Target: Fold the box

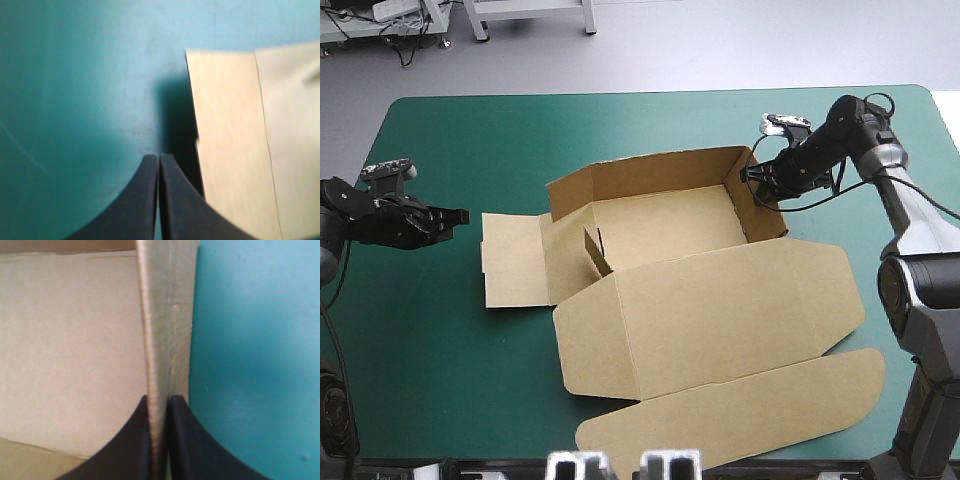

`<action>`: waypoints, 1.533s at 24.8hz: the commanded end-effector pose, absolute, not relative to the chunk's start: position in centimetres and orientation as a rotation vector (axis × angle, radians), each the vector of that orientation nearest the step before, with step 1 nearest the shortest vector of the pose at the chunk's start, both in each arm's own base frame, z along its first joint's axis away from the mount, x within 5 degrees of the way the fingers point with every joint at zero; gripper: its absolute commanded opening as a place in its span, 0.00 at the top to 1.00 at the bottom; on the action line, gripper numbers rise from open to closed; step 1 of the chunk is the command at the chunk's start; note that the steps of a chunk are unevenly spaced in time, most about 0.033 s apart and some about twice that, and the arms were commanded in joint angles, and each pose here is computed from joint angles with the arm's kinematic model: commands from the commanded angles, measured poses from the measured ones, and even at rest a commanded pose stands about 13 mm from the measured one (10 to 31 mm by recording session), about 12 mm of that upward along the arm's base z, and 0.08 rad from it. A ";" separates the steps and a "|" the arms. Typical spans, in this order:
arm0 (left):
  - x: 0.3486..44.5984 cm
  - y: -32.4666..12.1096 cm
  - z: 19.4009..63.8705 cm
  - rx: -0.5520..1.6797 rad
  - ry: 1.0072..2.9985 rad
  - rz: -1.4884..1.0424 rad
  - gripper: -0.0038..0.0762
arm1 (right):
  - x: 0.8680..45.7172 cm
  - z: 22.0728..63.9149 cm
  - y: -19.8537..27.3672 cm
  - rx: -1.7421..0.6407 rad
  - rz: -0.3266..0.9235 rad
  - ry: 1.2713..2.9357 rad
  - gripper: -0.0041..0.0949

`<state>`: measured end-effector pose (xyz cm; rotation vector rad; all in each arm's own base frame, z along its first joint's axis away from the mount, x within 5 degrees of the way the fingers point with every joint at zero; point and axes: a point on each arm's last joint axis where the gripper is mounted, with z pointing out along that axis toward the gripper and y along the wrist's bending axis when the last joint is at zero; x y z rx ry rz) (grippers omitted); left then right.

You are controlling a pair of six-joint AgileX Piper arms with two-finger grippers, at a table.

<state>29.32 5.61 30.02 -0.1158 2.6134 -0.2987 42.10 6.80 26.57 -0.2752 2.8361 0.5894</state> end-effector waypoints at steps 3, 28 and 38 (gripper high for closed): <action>30.1 9.0 34.0 -0.306 2.299 -0.460 0.95 | 40.4 31.5 7.4 -0.302 0.666 2.723 0.98; 31.6 4.1 36.1 -0.012 1.933 -1.316 0.95 | 30.5 46.2 8.0 -0.321 0.843 2.264 0.97; 28.6 1.4 39.7 0.131 1.894 -1.265 0.95 | 30.9 45.9 7.4 -0.305 0.745 2.277 0.97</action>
